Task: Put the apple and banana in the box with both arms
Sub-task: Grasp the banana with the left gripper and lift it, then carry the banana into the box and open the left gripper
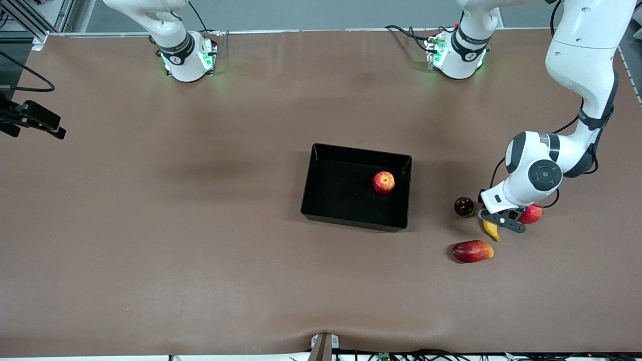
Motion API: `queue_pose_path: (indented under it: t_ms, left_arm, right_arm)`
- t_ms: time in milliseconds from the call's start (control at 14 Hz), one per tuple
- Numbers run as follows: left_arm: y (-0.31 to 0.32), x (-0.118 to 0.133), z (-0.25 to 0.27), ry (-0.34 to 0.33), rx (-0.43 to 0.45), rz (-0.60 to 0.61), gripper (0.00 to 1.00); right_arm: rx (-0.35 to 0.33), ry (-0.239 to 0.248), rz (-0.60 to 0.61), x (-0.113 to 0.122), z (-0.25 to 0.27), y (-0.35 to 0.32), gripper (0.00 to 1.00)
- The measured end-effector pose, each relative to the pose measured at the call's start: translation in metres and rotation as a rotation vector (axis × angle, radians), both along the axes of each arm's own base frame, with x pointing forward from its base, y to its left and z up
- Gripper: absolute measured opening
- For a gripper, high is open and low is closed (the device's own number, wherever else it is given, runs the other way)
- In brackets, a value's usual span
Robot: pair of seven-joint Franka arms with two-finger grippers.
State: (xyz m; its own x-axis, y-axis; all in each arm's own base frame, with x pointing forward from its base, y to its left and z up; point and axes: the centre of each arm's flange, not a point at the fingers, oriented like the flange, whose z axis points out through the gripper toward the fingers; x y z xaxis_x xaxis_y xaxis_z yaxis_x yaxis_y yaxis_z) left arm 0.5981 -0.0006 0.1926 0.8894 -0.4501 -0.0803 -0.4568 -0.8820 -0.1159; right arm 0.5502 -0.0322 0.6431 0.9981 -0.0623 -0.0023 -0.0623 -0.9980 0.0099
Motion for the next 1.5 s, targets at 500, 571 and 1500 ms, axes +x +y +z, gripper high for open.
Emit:
queue_pose_path:
  t_ms: [500, 571, 1500]
  left_arm:
    - [-0.064, -0.004, 0.141, 0.043, 0.068, -0.058, 0.36]
    - [-0.083, -0.005, 0.165, 0.038, 0.077, -0.05, 0.36]
    - [-0.408, -0.03, 0.2, -0.012, -0.12, 0.302, 0.36]
  right_arm:
    - [0.0, 0.001, 0.0, 0.0, 0.0, 0.0, 1.0]
    - [0.0, 0.001, 0.0, 0.0, 0.0, 0.0, 1.0]
    - [0.0, 0.002, 0.001, 0.0, 0.0, 0.001, 1.0]
